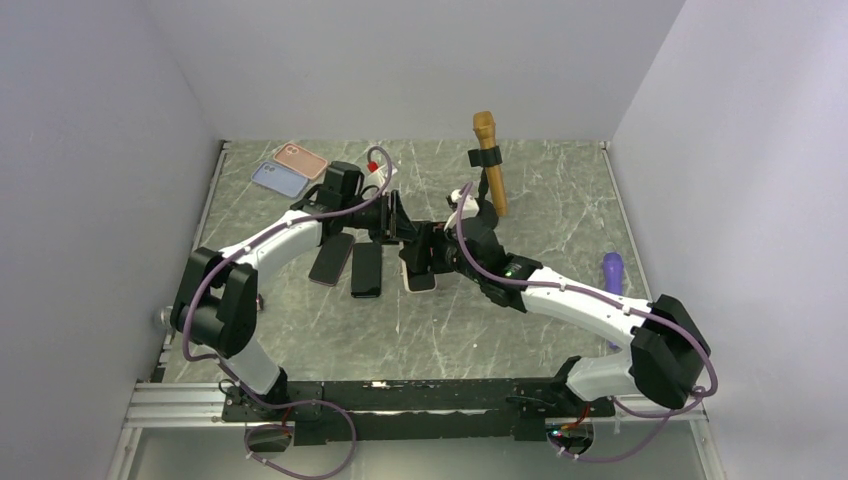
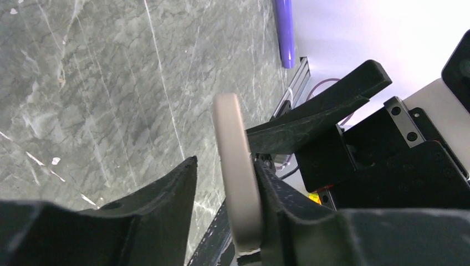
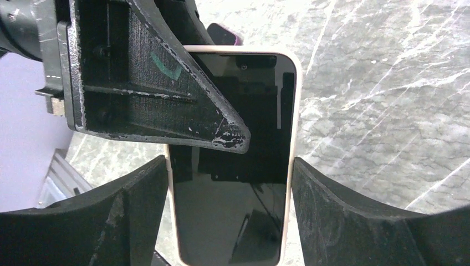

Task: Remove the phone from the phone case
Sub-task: Pick up the phone at the center of the board.

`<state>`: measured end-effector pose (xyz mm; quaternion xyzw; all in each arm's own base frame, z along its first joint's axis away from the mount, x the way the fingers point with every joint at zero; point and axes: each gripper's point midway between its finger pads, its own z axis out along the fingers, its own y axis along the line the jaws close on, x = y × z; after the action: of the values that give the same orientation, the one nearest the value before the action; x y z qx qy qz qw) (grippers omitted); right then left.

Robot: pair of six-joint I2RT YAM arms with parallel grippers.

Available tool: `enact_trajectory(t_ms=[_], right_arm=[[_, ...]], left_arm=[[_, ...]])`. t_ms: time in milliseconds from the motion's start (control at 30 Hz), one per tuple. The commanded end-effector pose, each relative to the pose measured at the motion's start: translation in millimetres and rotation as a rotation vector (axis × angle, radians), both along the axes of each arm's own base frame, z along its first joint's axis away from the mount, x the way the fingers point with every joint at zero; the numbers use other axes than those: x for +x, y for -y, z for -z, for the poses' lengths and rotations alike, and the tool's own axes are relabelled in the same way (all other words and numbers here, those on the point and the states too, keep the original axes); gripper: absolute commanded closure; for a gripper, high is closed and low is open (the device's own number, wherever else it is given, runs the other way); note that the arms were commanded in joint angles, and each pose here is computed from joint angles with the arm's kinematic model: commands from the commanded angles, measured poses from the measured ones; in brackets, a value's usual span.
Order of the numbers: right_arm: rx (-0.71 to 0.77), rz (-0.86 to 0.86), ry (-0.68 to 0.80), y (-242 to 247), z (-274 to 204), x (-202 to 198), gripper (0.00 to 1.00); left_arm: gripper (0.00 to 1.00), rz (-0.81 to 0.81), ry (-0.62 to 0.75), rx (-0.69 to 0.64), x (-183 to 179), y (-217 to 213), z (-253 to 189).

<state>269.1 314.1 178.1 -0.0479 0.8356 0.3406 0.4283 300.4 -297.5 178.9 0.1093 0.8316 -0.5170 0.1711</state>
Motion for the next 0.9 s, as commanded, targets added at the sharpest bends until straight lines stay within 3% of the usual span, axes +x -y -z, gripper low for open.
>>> enact_trajectory(t_ms=[0,67,200,267,300,400,533,733,867], right_arm=[[0.096,0.035,0.138,-18.4,-53.5,15.9,1.00],[0.071,0.055,0.138,-19.5,-50.3,17.3,1.00],[0.046,0.046,0.130,-24.6,-42.5,14.5,1.00],[0.017,0.037,0.117,-24.5,-34.9,13.4,0.96],[0.005,0.034,0.114,-23.5,-31.7,12.5,0.86],[-0.016,0.012,0.102,-21.2,-25.1,6.9,0.35],[-0.037,-0.083,0.077,-26.0,-17.5,-8.3,0.01],[-0.096,-0.212,0.000,-21.0,5.2,-37.6,0.00],[-0.101,-0.272,-0.037,-6.4,11.6,-58.2,0.00]], left_arm=[[0.59,0.035,0.049,-0.029,-5.9,7.5,-11.6],[0.69,0.038,0.057,-0.017,-6.5,8.1,-10.9],[0.99,0.040,0.061,-0.015,-6.4,8.5,-12.6],[1.00,0.034,0.078,-0.005,-4.8,6.6,-14.6],[1.00,0.036,0.092,-0.001,-4.5,6.5,-16.6],[1.00,0.029,0.138,0.024,-1.9,2.7,-20.9],[1.00,0.014,0.217,0.054,3.9,-4.2,-32.3],[1.00,0.026,0.362,0.061,5.6,-10.5,-52.7],[1.00,0.128,0.442,-0.058,-10.5,-2.3,-77.0]])
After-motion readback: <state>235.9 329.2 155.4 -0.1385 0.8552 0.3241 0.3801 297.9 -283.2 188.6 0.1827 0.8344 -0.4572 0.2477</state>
